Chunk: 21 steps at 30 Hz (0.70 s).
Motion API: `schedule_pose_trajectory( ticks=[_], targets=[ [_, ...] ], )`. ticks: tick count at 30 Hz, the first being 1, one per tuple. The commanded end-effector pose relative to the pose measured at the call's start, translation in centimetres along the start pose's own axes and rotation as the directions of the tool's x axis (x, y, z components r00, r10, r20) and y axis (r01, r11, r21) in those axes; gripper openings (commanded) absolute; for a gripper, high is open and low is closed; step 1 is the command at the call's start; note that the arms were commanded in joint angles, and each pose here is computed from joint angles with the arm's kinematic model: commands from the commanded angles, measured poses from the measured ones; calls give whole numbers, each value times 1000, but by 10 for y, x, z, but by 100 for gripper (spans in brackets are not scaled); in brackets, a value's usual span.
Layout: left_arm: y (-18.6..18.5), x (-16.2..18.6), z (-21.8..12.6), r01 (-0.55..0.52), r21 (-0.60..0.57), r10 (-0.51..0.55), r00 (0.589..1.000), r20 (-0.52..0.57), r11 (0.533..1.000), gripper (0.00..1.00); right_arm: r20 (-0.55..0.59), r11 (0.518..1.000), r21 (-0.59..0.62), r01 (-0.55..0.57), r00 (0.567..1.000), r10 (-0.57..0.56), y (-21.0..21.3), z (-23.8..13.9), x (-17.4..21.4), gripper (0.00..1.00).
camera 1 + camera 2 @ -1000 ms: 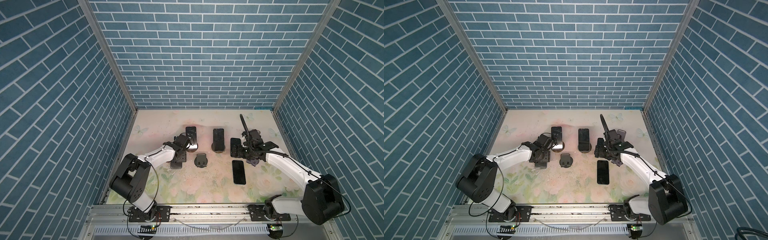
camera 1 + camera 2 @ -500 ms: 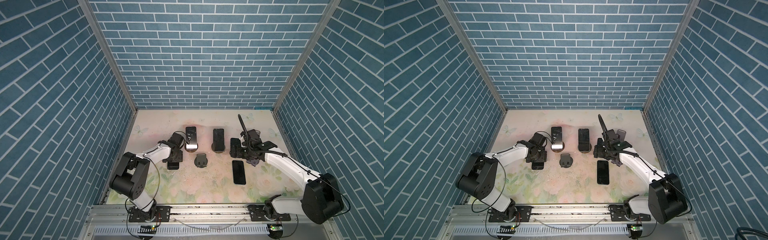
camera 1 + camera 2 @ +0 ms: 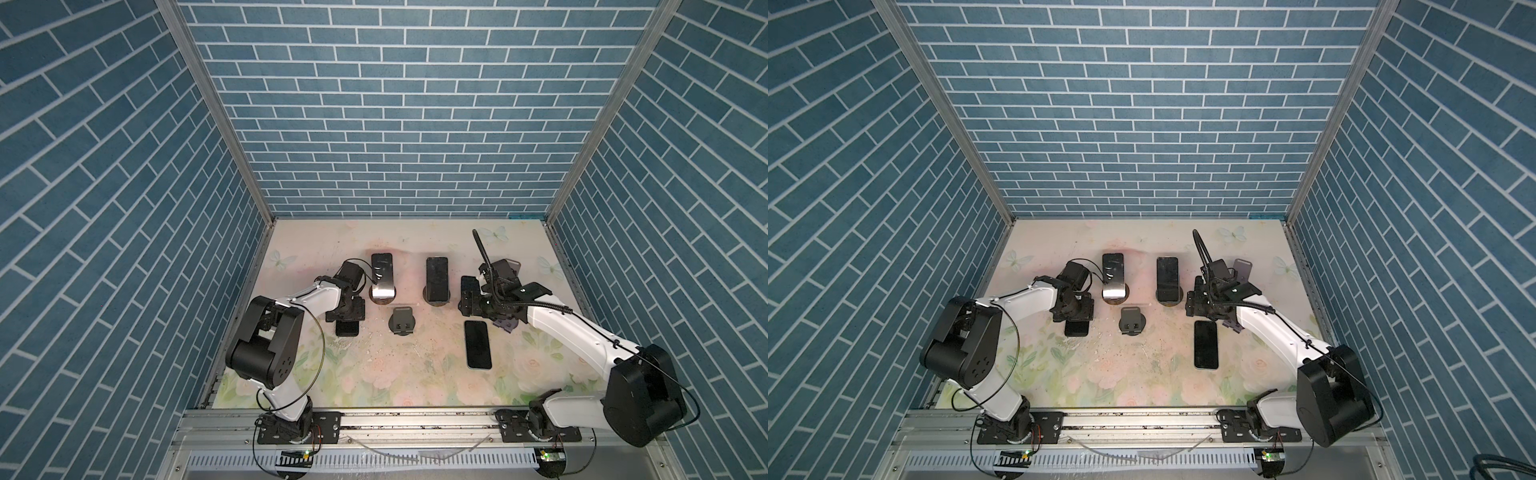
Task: Remove the phone from the phone stand
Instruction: 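Carry the black phone nearer the robot and lower it onto the table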
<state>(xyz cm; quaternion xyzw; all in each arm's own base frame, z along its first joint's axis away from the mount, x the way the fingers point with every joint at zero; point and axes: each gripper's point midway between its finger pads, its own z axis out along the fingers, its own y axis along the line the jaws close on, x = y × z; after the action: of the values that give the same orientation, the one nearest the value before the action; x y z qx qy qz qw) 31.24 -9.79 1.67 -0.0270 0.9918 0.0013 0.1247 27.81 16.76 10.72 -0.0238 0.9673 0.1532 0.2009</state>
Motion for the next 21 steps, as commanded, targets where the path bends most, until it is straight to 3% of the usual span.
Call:
schedule_pose_trajectory(
  ticks=[1, 6, 21],
  targets=[
    [14, 16, 7, -20, -62, 16, 998, -68, 998, 76, 29, 1000, 4, -17, 999, 17, 5, -5, -12, 84],
    [16, 16, 5, -17, -69, 13, 998, -62, 997, 81, 29, 1000, -1, -15, 999, 15, 7, -4, -12, 84],
    [18, 14, -3, -15, -72, 12, 999, -45, 997, 84, 30, 1000, 1, -8, 1000, 8, 8, -5, -10, 84]
  ],
)
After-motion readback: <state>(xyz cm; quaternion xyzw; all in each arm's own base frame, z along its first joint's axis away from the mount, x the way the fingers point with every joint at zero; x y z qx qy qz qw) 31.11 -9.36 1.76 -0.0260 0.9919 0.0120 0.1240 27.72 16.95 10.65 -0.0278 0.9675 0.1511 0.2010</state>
